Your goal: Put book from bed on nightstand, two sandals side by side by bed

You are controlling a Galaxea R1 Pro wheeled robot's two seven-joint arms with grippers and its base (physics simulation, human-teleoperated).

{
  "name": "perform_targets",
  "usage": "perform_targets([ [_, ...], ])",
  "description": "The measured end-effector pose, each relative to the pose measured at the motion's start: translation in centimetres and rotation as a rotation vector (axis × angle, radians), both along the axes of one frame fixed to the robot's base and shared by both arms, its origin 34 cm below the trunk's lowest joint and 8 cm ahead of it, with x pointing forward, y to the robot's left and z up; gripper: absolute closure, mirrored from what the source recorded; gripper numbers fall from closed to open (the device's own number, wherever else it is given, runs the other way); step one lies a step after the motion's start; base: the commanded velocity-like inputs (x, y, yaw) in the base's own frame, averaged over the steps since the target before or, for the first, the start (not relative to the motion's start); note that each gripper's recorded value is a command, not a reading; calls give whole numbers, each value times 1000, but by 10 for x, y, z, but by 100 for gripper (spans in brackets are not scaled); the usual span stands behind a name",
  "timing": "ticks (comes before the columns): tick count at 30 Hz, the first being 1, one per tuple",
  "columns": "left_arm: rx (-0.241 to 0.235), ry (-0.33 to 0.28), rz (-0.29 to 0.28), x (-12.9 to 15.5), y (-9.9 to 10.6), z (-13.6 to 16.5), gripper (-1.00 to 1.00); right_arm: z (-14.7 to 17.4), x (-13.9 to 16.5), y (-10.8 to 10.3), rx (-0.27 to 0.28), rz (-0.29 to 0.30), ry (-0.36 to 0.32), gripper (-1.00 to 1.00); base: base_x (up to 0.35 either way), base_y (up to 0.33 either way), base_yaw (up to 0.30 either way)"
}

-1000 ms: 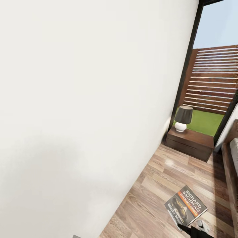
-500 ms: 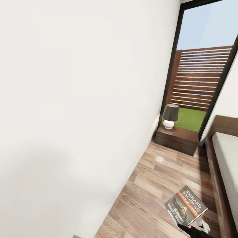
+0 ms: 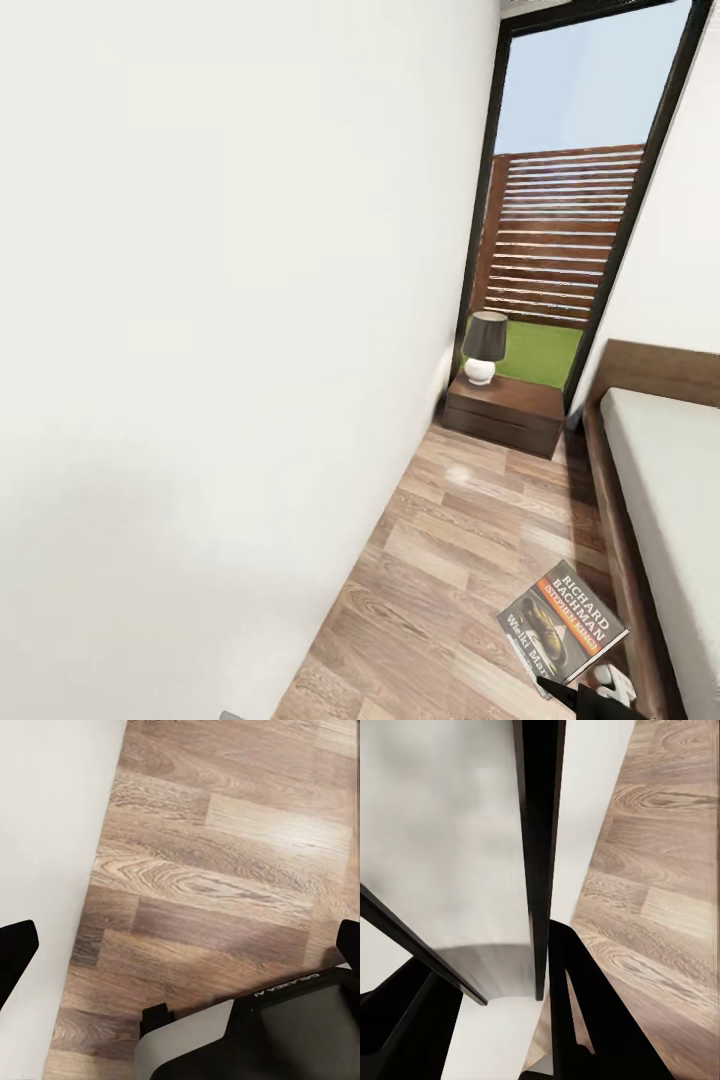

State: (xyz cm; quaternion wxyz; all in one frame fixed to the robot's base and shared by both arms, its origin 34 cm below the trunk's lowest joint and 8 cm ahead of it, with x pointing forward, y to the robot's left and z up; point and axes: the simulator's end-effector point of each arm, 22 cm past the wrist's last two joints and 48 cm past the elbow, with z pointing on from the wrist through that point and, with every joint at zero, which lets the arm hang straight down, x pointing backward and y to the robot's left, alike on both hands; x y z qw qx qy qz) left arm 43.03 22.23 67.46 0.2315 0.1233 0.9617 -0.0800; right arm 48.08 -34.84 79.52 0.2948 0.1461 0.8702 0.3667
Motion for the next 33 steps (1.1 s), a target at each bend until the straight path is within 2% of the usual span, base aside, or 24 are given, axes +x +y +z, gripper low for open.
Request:
perform_targets([
  [7,0,0,0,0,0,0,-100,0,0,0,0,0,0,100,22,0,-197],
  [16,0,0,0,0,0,0,-100,0,0,0,0,0,0,100,171,-49,-198],
  [33,0,1,-1,0,0,0,-100,0,0,0,0,0,0,100,8,-3,-198],
])
